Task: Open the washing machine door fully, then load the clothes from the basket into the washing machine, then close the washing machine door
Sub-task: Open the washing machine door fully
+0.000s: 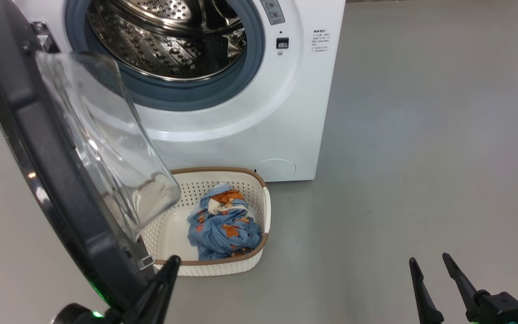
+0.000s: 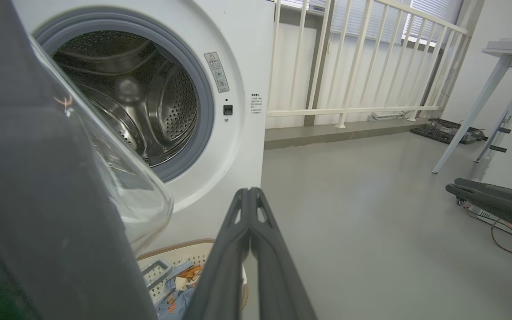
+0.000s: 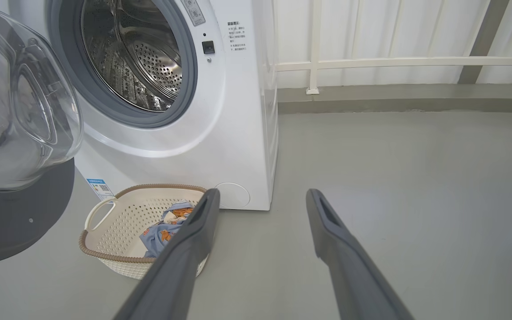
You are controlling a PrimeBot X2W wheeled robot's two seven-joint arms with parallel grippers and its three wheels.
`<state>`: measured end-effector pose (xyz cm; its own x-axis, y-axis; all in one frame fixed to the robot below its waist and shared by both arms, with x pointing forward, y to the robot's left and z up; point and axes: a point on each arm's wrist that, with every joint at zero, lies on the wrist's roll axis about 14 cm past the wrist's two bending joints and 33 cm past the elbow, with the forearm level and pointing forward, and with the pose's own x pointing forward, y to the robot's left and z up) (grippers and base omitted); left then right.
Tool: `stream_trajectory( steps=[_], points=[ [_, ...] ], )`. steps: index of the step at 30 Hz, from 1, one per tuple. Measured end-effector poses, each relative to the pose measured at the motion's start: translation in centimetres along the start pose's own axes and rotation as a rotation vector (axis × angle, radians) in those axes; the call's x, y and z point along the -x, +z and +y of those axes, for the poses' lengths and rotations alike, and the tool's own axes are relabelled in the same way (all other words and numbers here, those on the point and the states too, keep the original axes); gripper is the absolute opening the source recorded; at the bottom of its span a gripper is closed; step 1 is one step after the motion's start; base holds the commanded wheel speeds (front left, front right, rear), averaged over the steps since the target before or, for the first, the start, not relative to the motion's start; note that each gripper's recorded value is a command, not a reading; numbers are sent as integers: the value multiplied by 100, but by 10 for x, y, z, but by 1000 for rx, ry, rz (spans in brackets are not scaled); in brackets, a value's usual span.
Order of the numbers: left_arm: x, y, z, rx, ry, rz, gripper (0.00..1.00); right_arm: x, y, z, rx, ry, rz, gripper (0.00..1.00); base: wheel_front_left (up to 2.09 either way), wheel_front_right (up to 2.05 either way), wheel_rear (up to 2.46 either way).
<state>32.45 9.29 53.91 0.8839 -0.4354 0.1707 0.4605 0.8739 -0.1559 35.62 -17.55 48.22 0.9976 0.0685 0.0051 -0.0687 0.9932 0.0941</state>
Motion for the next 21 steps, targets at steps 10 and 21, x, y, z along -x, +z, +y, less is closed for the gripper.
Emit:
stream_trajectory(
  steps=[10, 21],
  points=[
    [-1, -10, 28, 3, 82, 29, 0, -5, -5, 2, -10, 5, 14, 100, 0, 0, 0],
    [15, -16, 47, 20, 166, 48, 0, -14, -10, 17, -15, 54, 27, 100, 0, 0, 0]
  ],
)
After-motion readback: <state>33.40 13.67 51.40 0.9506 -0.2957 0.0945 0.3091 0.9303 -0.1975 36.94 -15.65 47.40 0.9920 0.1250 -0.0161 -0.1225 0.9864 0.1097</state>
